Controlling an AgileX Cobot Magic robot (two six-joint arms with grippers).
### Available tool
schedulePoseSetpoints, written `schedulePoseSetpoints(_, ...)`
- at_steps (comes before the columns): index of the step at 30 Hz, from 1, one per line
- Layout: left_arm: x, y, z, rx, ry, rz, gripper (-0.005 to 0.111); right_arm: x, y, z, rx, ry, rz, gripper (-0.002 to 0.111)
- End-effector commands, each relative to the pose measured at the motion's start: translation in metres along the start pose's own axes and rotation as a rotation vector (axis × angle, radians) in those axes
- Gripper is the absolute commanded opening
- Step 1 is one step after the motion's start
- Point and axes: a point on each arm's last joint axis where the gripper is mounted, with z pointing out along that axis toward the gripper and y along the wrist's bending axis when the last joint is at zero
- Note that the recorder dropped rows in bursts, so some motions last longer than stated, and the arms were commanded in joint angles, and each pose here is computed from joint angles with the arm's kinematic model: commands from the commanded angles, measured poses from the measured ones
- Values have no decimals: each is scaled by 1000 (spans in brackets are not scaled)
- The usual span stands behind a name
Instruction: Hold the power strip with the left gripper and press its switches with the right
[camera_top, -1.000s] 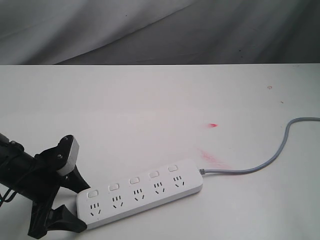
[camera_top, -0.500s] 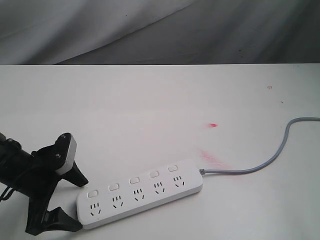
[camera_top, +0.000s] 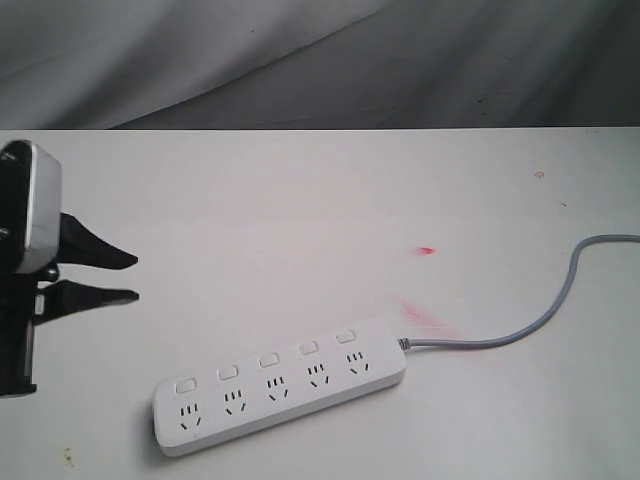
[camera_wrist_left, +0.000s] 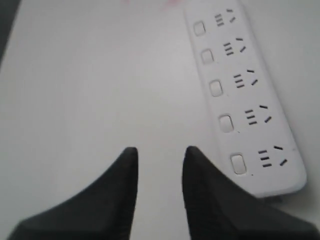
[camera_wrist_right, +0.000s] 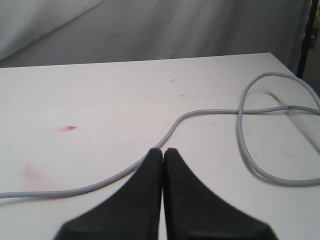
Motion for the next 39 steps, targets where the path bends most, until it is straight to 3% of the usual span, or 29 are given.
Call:
schedulePoseSetpoints(1, -26, -8, -39, -151, -53, 57, 16, 1, 0, 0, 7, -5, 8, 0)
schedulePoseSetpoints(9, -55, -33, -91, -340, -159, -8, 0, 1, 0, 0, 7, -5, 8, 0)
schedulePoseSetpoints(15, -68, -52, -118, -418, -261, -169, 0, 1, 0, 0, 7, -5, 8, 0)
schedulePoseSetpoints(20, -74, -64, -131, -416, -375, -418, 0, 1, 0, 0, 7, -5, 8, 0)
schedulePoseSetpoints(29, -76, -67, -137, -452, -386, -391, 0, 1, 0, 0, 7, -5, 8, 0)
schedulePoseSetpoints(32, -77, -61, -141, -498, -465, -527, 0, 1, 0, 0, 7, -5, 8, 0)
schedulePoseSetpoints(36, -75, -49, -151, -595, -618, -839, 0, 1, 0, 0, 7, -5, 8, 0)
schedulePoseSetpoints(39, -68, -46, -152, -637, -608, -966, 0, 1, 0, 0, 7, -5, 8, 0)
